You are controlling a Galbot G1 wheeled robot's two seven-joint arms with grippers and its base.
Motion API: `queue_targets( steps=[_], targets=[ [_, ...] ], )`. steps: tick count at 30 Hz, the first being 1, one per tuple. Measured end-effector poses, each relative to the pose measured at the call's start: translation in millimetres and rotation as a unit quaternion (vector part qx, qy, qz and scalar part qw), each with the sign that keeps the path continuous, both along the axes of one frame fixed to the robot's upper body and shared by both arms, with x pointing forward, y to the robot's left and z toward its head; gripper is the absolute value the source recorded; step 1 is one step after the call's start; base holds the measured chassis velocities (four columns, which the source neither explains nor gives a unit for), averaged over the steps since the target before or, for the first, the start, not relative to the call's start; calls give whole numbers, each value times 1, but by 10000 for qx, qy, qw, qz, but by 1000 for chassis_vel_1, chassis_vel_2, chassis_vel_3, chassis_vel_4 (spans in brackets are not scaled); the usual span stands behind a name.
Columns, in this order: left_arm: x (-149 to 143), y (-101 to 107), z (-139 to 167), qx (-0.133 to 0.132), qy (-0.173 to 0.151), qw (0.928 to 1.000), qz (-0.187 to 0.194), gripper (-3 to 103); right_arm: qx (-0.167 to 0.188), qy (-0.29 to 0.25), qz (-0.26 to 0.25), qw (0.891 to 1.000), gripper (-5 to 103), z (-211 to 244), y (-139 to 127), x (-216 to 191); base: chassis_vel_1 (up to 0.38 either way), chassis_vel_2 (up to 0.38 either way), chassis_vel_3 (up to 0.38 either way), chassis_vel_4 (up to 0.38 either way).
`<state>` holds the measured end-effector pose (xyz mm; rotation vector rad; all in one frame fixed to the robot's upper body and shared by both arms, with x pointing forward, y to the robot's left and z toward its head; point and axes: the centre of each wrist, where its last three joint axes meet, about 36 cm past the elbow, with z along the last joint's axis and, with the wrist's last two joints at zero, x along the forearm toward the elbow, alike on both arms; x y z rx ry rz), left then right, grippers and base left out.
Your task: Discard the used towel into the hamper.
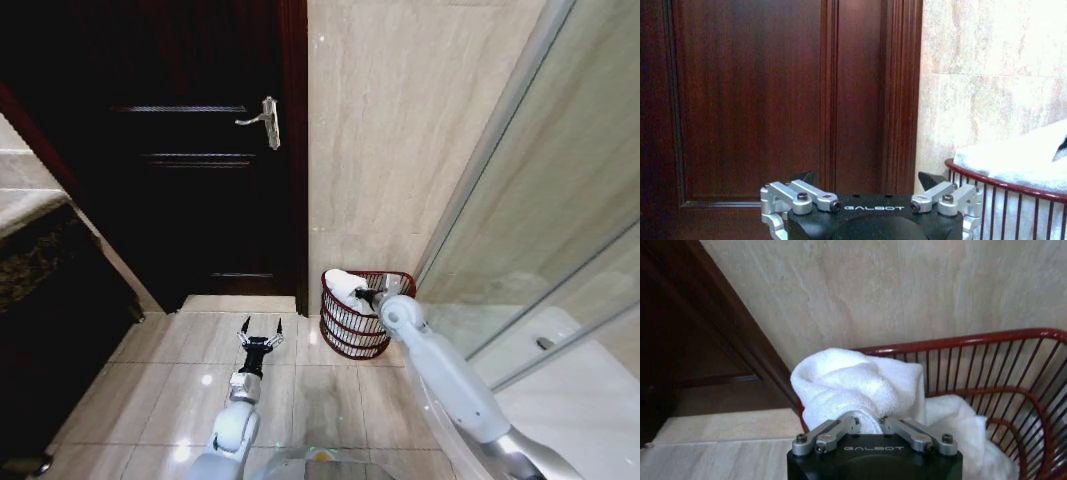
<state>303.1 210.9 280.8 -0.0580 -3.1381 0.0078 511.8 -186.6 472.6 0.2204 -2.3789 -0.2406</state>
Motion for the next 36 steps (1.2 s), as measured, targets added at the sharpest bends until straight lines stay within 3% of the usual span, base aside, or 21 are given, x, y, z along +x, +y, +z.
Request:
queue_targets(
  steps=[8,26,36],
  targets=[
    [-2,1,-1,-31,38,10000,17,100,53,294,43,9995,6,-3,7,7,0,0,0,0],
    [-6,-9,2,8,-18,10000,-22,100,143,270,65,9995,6,-3,-2,-8,-15,18,17,-17],
    [-11,-12,1,-14,6,10000,4,100,314,511,157,9981,6,2,11,-21,-29,31,35,-25]
  ],
)
